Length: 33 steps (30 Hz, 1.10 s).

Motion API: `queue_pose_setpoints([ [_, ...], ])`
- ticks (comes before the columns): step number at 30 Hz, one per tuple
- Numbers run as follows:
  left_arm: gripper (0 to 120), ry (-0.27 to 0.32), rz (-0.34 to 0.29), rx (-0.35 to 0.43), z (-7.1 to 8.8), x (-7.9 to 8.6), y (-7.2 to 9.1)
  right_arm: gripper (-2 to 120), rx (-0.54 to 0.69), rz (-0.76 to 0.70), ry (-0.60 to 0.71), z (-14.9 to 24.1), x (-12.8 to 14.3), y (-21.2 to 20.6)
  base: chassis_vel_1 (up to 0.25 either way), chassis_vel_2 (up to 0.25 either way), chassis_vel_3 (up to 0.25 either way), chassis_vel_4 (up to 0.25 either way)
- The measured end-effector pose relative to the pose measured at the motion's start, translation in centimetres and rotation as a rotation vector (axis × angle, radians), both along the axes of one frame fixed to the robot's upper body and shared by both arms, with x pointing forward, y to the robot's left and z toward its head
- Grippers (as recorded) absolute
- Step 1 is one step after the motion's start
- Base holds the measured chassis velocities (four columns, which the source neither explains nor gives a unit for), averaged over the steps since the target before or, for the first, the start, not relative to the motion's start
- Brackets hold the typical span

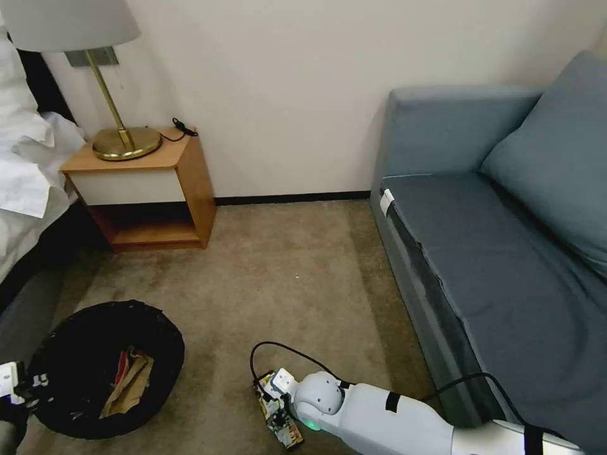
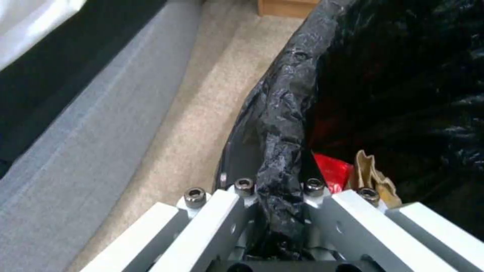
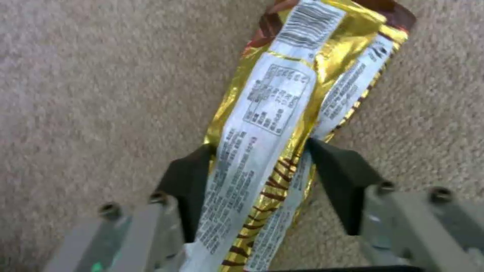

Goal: Pick up the trash bin, then pick up the garbage on the floor and place it into the trash bin.

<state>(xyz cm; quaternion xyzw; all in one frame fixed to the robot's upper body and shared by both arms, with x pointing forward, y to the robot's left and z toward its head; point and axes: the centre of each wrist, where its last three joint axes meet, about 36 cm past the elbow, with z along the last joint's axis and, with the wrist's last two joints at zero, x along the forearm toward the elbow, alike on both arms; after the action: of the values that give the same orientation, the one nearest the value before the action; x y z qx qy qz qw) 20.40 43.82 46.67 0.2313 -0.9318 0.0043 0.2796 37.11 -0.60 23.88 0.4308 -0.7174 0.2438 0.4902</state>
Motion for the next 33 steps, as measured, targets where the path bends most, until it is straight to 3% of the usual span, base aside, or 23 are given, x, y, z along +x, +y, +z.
queue_pose_setpoints([
  [13,2,-0.004,-0.003,-0.008,-0.1,0.1,-0.2,0,0.017,-0.002,-0.008,0.6,-0.2,-0.4,0.0,0.0,0.0,0.0],
  [25,2,0.003,-0.01,-0.024,-0.6,0.2,-0.7,0,0.164,-0.093,-0.09,6.0,1.3,-2.6,0.0,0.0,0.0,0.0],
  [33,2,0.014,-0.018,-0.022,-0.7,0.1,-0.8,0,0.422,-0.201,-0.261,13.0,1.5,-3.6,0.0,0.0,0.0,0.0],
])
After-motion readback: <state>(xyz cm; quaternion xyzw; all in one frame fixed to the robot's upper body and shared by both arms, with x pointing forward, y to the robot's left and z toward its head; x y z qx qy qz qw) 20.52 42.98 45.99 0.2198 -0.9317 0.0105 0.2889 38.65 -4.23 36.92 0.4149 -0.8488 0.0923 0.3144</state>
